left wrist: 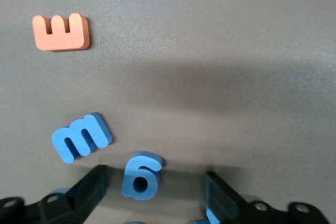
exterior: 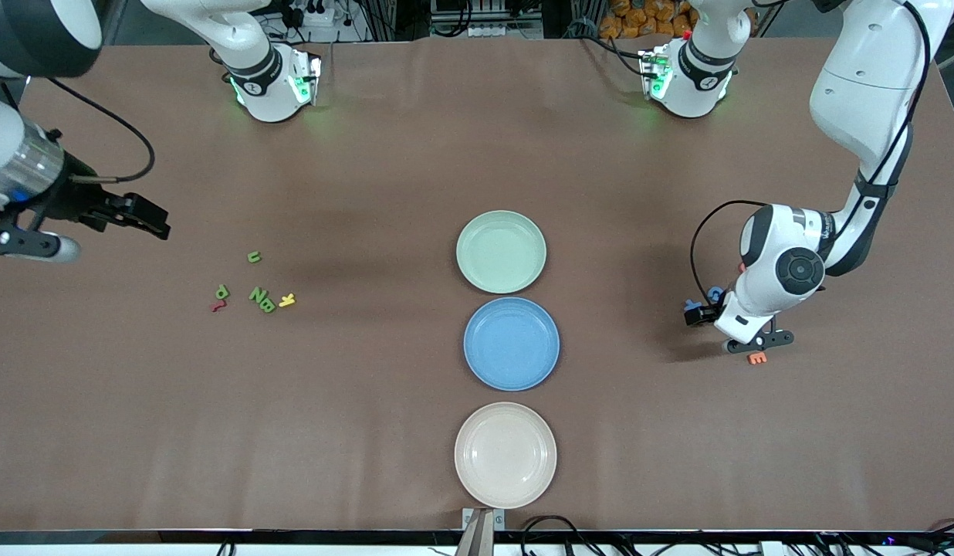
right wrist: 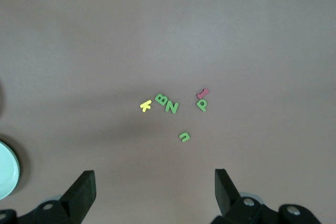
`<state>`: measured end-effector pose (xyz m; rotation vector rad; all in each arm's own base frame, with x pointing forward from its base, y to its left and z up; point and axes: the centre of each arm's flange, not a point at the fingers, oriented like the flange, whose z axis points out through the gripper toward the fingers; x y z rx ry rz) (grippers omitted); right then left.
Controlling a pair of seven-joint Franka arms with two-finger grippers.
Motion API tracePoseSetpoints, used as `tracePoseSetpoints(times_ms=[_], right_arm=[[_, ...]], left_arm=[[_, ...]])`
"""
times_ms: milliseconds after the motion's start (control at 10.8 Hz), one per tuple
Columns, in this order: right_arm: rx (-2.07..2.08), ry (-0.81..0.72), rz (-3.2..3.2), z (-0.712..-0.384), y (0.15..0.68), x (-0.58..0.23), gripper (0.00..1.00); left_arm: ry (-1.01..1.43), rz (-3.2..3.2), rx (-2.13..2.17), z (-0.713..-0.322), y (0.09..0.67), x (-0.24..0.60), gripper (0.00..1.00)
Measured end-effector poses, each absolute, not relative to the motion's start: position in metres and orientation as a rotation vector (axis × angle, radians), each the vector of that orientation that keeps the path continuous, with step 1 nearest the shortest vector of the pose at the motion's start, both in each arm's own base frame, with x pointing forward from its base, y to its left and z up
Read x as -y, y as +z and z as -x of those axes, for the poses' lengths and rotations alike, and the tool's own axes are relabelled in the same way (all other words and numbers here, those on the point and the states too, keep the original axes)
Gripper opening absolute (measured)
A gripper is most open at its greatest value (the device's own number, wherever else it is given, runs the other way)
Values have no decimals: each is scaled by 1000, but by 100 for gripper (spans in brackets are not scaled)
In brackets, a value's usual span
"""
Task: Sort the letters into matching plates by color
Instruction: 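Grasp the blue 9 with the left gripper while the right gripper reaches letters, then carry the blue 9 onto the blue plate and open the left gripper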
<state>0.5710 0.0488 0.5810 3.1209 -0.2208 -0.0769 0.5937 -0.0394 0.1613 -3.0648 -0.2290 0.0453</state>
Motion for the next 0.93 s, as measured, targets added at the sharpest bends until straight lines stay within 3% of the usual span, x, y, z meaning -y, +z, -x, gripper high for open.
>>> tracePoseSetpoints(times_ms=[185, 371, 927], right_arm=[[205, -148, -3117, -577, 556, -55, 100], [190, -199, -3111, -583, 535, -60, 100], [58, -223, -3120, -592, 452, -69, 100]], left_arm=[[34, 3067, 225, -595, 165, 41, 57], [23, 3069, 224, -597, 169, 43, 33], [-74, 3110, 207, -610, 204, 68, 27]])
